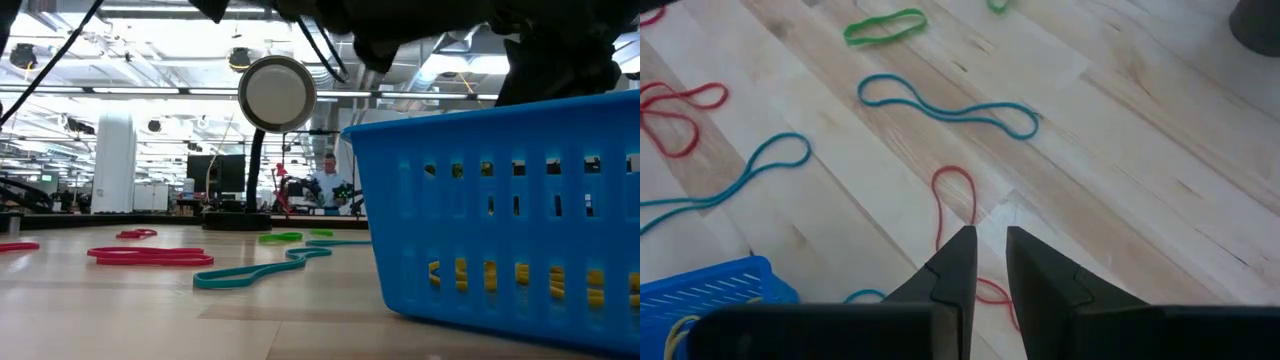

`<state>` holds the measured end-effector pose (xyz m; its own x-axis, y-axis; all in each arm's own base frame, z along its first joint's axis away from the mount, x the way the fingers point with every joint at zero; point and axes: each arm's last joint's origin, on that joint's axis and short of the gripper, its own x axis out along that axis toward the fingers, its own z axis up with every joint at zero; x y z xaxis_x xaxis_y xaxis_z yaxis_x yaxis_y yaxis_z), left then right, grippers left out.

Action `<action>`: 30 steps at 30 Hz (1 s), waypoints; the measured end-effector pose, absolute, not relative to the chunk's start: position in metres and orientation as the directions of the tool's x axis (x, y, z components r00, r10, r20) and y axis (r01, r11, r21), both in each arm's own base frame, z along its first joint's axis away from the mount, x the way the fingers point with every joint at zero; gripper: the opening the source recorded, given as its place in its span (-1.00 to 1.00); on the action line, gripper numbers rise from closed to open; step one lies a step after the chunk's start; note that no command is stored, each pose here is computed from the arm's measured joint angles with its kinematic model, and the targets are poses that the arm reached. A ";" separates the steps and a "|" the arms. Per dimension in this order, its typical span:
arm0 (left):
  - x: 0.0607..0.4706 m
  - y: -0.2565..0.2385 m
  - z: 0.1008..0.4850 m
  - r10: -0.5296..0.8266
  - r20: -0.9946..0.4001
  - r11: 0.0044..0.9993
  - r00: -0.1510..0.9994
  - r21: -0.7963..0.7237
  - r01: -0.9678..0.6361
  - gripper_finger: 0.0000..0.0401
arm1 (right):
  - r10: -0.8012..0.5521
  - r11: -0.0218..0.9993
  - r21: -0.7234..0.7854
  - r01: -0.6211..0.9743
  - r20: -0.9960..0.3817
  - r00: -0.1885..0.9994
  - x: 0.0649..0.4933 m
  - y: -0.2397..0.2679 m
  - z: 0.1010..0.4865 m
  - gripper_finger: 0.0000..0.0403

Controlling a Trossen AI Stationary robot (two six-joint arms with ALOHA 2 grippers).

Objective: Pick and place items into bin
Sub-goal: Put the blue rubber band into the blue bin

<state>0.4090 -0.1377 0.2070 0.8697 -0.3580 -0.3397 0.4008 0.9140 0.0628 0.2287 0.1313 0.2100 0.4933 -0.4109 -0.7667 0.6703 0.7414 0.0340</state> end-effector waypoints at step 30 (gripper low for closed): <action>0.309 -0.065 0.254 0.064 -0.894 0.956 0.443 0.183 0.230 -0.77 | -0.409 0.753 0.057 0.656 -0.740 0.533 0.233 0.133 0.212 -0.73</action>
